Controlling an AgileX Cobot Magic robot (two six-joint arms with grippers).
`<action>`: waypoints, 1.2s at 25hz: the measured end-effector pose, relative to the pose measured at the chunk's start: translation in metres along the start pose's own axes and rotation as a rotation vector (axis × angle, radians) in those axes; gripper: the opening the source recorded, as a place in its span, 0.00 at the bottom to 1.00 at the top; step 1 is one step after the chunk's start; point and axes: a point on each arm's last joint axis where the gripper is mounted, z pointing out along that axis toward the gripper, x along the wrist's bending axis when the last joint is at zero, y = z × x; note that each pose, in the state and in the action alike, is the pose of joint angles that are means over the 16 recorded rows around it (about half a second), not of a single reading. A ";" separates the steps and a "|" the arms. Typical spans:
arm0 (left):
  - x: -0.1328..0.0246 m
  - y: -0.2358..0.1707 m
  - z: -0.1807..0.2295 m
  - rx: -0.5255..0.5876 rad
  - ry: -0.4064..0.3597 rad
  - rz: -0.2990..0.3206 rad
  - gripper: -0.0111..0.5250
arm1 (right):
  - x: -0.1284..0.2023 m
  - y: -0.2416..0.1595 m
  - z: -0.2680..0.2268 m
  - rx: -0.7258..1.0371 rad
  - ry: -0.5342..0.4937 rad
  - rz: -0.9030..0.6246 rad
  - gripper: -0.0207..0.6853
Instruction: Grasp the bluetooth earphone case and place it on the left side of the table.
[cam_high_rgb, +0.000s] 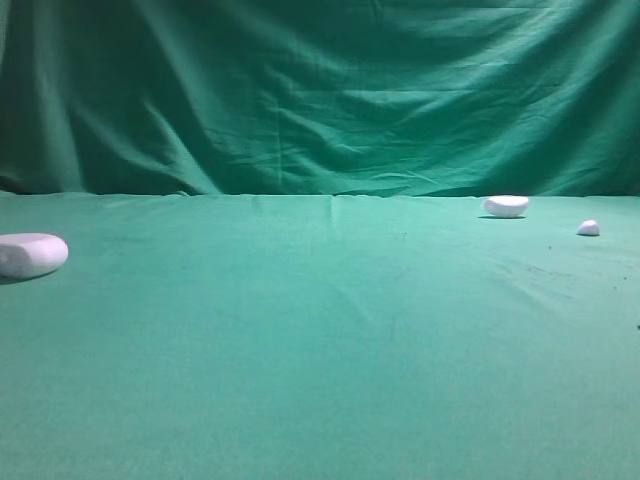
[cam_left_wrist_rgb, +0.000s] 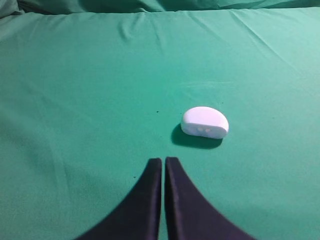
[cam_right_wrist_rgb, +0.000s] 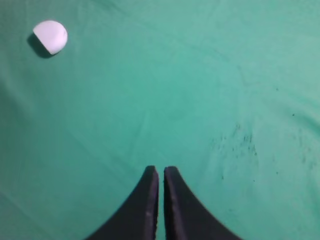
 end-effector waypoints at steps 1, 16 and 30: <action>0.000 0.000 0.000 0.000 0.000 0.000 0.02 | 0.000 -0.004 -0.002 -0.019 0.003 -0.004 0.03; 0.000 0.000 0.000 0.000 0.000 0.000 0.02 | -0.015 -0.048 -0.040 -0.245 -0.038 -0.010 0.03; 0.000 0.000 0.000 0.000 0.000 0.000 0.02 | -0.042 -0.162 -0.023 -0.533 -0.368 0.253 0.03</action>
